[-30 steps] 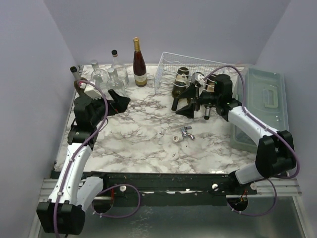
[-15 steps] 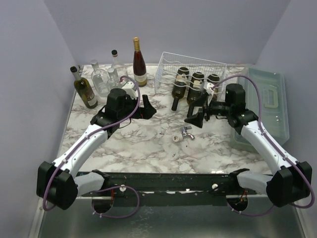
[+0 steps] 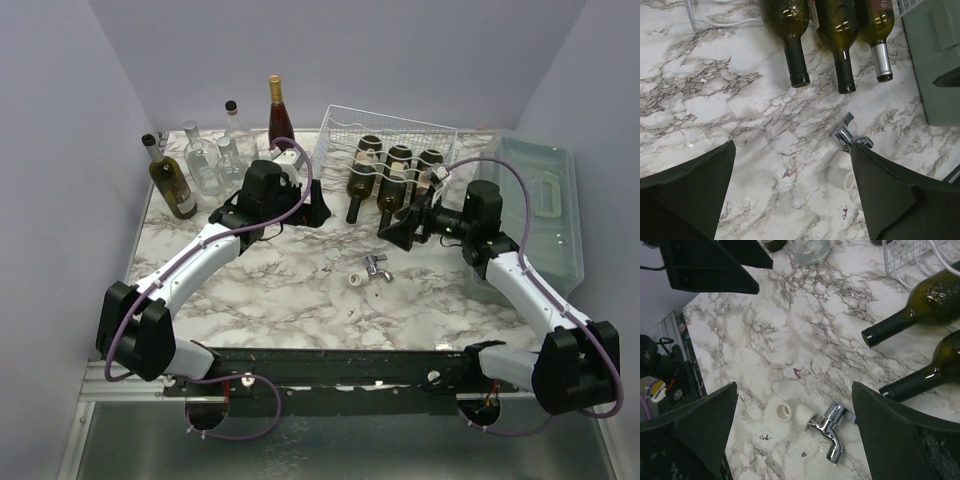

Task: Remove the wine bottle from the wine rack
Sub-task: Pick up the wine bottle from the wine rack.

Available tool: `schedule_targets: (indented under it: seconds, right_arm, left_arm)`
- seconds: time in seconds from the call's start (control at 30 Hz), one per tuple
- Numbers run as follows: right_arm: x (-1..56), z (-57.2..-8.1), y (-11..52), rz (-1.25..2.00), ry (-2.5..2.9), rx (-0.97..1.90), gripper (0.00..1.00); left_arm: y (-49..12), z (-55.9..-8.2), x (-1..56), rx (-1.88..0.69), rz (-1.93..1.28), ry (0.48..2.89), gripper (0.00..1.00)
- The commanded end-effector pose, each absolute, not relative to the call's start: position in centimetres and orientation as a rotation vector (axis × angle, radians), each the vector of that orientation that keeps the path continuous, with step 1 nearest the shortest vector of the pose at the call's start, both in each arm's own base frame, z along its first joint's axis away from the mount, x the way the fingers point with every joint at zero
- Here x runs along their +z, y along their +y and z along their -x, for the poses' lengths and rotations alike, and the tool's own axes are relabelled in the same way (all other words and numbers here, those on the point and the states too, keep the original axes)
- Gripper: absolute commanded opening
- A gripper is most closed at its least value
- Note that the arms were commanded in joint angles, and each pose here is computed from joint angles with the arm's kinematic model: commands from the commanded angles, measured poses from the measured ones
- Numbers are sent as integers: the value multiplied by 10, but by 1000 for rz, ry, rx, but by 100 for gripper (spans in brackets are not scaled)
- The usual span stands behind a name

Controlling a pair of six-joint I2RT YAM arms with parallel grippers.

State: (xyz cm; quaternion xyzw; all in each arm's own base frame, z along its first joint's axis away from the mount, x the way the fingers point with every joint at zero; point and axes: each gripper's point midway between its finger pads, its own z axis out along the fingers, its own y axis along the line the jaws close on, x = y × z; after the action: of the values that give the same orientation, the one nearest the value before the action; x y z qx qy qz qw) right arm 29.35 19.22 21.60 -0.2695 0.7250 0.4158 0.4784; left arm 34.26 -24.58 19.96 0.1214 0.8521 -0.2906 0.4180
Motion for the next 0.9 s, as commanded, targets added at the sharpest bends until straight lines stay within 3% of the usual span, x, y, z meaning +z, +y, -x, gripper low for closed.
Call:
schedule_targets:
  seconds: [0.0,0.23,0.5,0.87]
  right_arm:
    - [210,-315,199,567,1853,1029,99]
    - [183,-347,230,541,2090,838,99]
    - [137,-403,227,51,2307,355,99]
    - [89,-433,240,-190,2378,330,98]
  left_arm:
    - [-231,-341,226,-682,-334,2075,99]
    - [-181,-327,232,-708,-240,2113,99]
    - [-133,-317,253,-471,-249,1920,99]
    - [-131,-314,260,-477,-247,1893,99]
